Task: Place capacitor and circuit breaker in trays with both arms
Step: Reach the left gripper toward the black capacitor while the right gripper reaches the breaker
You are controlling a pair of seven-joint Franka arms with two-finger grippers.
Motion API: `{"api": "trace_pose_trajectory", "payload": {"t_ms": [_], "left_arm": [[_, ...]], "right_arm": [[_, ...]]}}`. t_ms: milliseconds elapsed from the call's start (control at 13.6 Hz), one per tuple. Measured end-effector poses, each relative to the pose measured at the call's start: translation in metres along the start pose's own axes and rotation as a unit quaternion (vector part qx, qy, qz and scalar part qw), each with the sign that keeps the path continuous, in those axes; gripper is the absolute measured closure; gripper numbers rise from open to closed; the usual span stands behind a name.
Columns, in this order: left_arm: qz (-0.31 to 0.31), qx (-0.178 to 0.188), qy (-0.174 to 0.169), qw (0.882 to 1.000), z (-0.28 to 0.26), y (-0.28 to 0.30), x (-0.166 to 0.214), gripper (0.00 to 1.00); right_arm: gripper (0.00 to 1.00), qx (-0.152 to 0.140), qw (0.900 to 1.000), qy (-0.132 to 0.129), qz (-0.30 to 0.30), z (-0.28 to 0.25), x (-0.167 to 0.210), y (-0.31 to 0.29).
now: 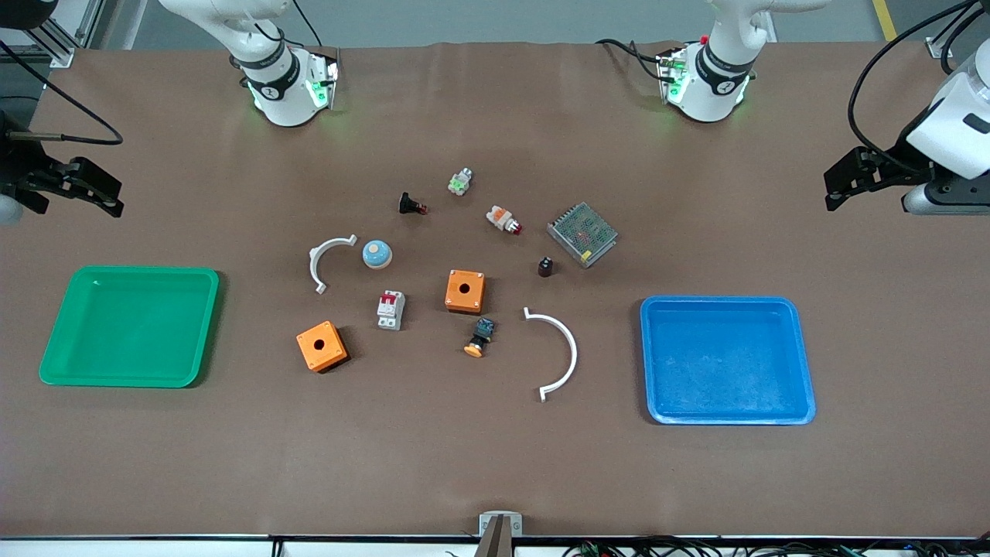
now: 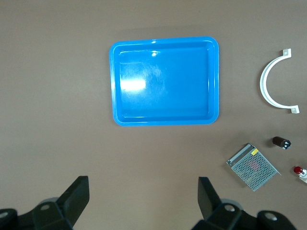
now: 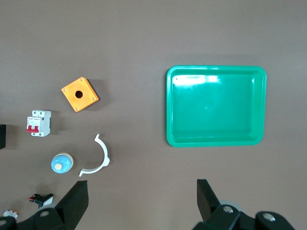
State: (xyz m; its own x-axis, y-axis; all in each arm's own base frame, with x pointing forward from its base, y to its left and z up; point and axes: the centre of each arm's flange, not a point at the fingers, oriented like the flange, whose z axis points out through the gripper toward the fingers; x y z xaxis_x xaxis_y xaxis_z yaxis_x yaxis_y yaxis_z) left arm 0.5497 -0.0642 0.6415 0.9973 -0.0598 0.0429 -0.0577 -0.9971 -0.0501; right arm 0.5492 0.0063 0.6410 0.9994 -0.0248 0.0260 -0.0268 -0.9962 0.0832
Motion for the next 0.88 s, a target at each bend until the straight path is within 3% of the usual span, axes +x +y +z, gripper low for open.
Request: {"api": "trace_pose_trajectory", "payload": {"t_ms": [515,883], "left_arm": [[0.0,-0.003,-0.011,1.0,0.011,0.001,0.003,0.0],[-0.003,-0.024,-0.033,0.999,0.087,0.083,0.034,0.0]], "right_arm": [[0.0,0.002,1.0,0.009,0.0,-0.003,0.002,-0.001],[0.0,0.006,1.0,0.005,-0.006,-0.002,0.001,-0.007]]}}
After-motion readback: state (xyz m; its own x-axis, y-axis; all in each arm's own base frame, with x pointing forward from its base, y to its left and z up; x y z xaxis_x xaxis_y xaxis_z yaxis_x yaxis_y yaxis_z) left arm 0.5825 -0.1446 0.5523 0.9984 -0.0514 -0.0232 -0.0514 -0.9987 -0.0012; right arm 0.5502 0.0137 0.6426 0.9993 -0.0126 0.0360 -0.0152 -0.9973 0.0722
